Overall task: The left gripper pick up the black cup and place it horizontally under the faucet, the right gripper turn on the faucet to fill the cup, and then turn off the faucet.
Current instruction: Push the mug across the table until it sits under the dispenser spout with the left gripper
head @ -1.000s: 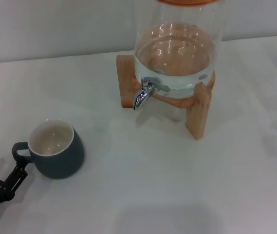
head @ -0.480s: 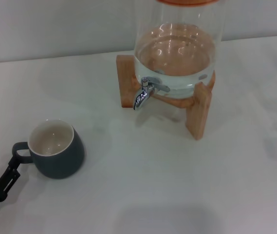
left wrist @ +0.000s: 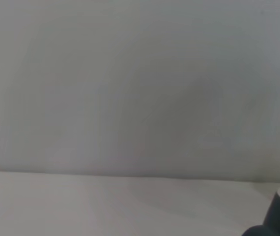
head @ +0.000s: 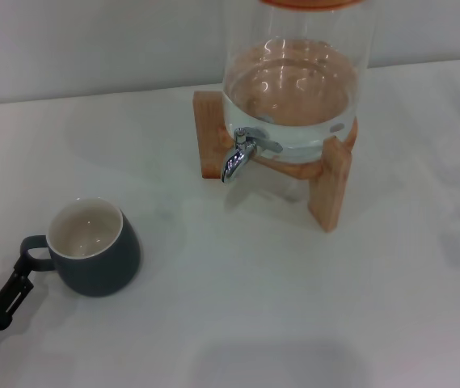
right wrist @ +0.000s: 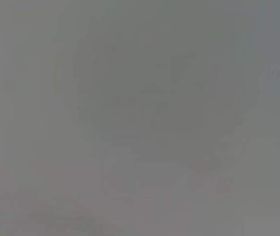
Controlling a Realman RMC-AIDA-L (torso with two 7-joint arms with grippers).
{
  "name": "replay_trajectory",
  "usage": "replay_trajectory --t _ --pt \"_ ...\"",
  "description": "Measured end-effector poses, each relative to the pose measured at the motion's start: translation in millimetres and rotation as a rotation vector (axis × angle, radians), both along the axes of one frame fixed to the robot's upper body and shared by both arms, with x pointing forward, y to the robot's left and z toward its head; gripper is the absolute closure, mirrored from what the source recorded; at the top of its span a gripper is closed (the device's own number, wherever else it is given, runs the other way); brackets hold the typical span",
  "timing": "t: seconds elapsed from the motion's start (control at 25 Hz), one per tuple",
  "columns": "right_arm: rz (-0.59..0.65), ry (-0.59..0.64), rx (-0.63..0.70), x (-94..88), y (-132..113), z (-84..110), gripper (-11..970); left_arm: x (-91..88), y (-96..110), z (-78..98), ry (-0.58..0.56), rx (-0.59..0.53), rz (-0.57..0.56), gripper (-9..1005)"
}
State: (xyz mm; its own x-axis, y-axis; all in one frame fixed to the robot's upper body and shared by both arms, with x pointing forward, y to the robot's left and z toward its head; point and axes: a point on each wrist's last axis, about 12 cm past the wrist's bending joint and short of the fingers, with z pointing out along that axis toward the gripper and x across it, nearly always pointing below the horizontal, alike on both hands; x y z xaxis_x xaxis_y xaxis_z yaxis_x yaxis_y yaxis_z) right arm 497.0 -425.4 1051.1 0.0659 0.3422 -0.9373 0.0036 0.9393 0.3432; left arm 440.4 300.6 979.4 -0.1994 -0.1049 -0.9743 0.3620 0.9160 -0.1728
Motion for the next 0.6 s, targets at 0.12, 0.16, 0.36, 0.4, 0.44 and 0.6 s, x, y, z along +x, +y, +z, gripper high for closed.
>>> replay_trajectory --t 0.12,0.16,0.36,0.4,0.44,0.6 --pt "-0.004 0.004 0.0 -2.1 -0.9 -1.1 150 0.7 1.2 0.5 -0.003 -0.002 0.011 260" --pt "-0.004 0.005 0.0 -2.6 -1.1 -1.3 150 1.1 2.0 0.8 -0.005 -0.003 0.016 260" --pt "-0.004 0.004 0.0 -2.8 -1.1 -1.3 150 3.7 3.8 2.4 -0.014 0.003 0.02 261" --pt "-0.004 0.003 0.0 -2.8 -1.0 -1.2 150 3.9 3.8 2.5 -0.014 0.003 0.02 261" --pt "-0.002 0.002 0.001 -2.8 -0.8 -1.1 150 4.2 3.7 2.6 -0.014 0.004 0.019 261" --pt "0.002 -0.002 0.005 -3.9 0.3 -1.6 150 6.1 3.2 2.7 -0.013 0.007 0.016 262"
